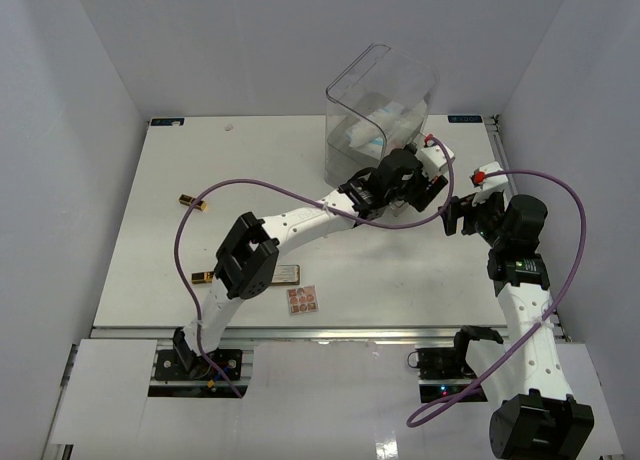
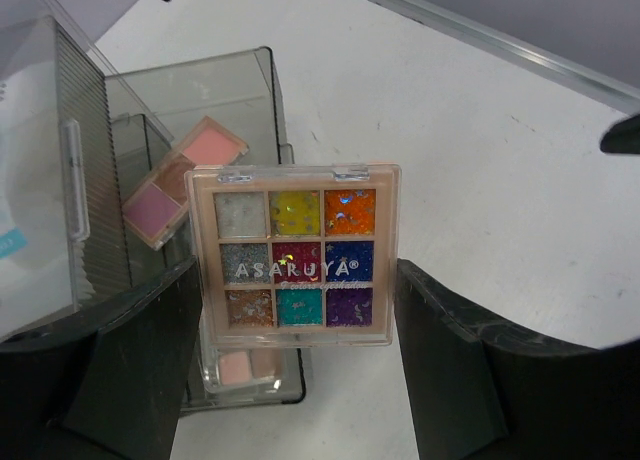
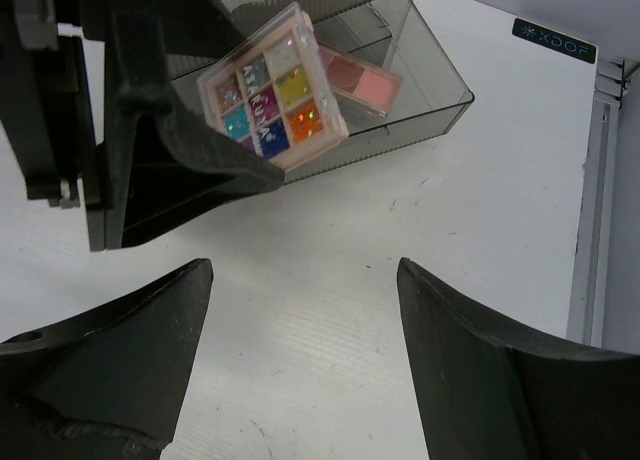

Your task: Organize the makeup

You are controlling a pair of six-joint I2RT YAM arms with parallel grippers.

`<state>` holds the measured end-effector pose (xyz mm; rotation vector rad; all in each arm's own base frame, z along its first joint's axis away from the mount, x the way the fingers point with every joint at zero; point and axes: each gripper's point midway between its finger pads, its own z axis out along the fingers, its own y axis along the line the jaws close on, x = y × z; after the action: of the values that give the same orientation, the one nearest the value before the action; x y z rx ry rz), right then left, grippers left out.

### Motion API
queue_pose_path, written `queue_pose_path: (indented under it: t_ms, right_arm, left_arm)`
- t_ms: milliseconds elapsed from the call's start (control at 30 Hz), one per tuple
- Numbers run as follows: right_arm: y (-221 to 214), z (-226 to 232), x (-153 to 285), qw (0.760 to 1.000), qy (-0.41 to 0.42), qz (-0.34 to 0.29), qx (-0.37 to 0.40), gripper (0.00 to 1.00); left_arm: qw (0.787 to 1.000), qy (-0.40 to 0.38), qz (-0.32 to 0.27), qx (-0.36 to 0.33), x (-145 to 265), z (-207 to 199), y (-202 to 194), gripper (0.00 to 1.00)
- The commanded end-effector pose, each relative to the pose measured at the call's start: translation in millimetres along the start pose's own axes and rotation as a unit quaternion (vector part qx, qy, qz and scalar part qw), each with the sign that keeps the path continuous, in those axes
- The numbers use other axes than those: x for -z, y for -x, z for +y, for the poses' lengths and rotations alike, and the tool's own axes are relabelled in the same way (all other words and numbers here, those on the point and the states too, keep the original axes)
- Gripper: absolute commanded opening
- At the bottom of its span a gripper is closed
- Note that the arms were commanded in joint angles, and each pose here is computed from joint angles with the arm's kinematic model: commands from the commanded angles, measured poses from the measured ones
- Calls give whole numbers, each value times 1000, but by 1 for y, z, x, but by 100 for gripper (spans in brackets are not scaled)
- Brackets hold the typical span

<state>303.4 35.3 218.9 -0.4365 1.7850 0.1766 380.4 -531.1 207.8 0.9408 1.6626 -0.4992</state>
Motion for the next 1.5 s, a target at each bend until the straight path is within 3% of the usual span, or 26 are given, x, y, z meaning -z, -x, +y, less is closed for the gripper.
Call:
queue_pose_path:
  t_ms: [0,467,700,1100,1467]
  right_arm:
    - [29,-8,5,999,-18,-36,12,81]
    - [30,-7,5,999,-15,-38,11,82]
    - [28,-7,5,999,-12,-37,9,82]
    - [28,-7,5,999,-9,-39,9,82]
    - [27,-6,5,999,-5,-38,8,82]
  left_arm:
    - [999,30,-28,4,-2,24,26,18]
    - [997,78,25,5,-17,57,-22,20]
    - [995,90,46,-2,-14,61,-38,27]
    - [992,108,66,6,2,66,-51,28]
    - [991,107,51,69,22,58,-28,30]
